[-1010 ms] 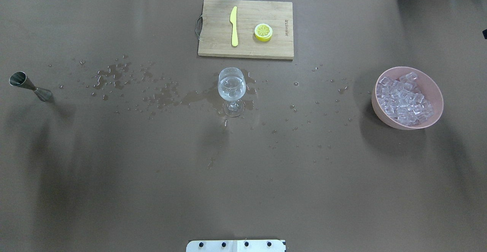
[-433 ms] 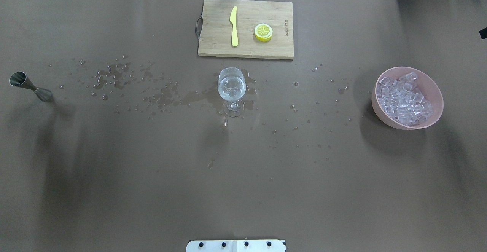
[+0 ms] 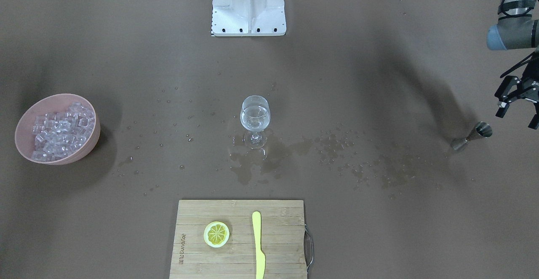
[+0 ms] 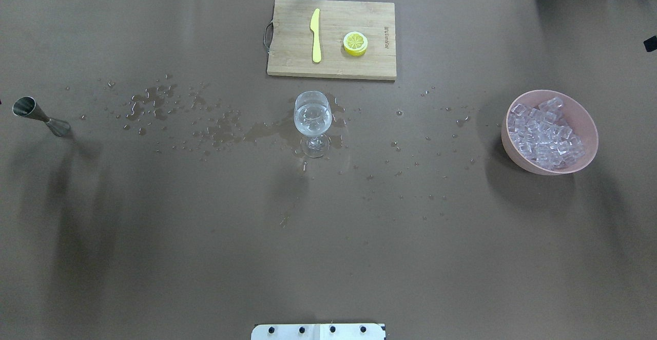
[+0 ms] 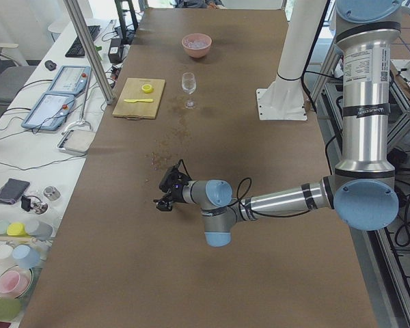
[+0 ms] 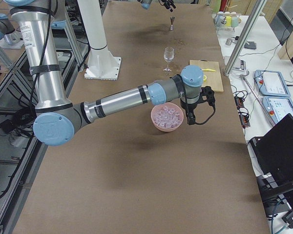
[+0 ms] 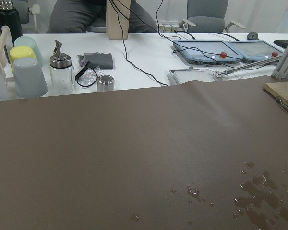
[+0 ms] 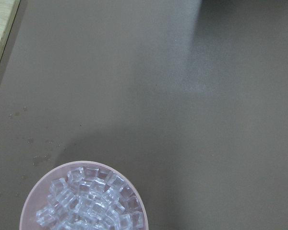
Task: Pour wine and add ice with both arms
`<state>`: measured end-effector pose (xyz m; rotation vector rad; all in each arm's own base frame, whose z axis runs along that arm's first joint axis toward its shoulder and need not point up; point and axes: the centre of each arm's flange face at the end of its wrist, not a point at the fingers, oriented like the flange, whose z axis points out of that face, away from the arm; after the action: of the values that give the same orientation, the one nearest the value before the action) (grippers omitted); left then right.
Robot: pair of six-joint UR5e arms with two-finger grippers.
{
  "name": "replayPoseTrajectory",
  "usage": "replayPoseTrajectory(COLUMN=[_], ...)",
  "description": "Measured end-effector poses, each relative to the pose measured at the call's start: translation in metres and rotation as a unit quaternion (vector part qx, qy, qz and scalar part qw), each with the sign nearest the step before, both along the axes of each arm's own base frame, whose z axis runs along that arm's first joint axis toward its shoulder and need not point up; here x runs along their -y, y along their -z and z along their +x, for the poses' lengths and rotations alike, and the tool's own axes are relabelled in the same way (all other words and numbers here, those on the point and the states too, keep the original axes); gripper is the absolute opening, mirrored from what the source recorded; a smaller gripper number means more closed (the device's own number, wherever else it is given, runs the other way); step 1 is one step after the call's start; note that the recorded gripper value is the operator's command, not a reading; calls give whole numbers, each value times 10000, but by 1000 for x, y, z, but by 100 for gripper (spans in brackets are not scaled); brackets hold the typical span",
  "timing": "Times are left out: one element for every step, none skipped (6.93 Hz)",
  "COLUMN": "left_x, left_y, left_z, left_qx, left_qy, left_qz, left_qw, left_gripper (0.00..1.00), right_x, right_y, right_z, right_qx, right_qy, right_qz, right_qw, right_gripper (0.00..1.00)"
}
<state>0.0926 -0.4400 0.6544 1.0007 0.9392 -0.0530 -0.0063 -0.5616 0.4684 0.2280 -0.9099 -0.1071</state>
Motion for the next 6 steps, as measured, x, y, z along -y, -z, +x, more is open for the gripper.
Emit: replayPoseTrajectory(left_x=[-9, -15, -17, -19, -22, -25], left_y=[-5, -8, -9, -9, -9, -9], left_z=[-1, -1, 5, 17, 34, 52], left_qx=[60, 81, 95, 81, 71, 91], left_qy=[63, 114, 141, 168, 230, 301], left_qz=[77, 111, 125, 116, 104, 115], left_qw=[9999, 9998, 9998, 9998, 9997, 9994], left_gripper=[95, 95, 95, 92, 92, 92], right_x=[0, -1, -2, -3, -4, -4], right_y=[0, 0, 0, 1, 0, -1], right_z=[0, 0, -1, -2, -4, -5], right_qx=[15, 43, 72, 83, 86, 85], right_qy=[0, -4, -3, 1, 11, 19], right_qz=[-7, -33, -58, -67, -77, -88], right_qw=[10000, 10000, 10000, 9999, 9999, 9999], right_gripper=[100, 100, 100, 100, 100, 100])
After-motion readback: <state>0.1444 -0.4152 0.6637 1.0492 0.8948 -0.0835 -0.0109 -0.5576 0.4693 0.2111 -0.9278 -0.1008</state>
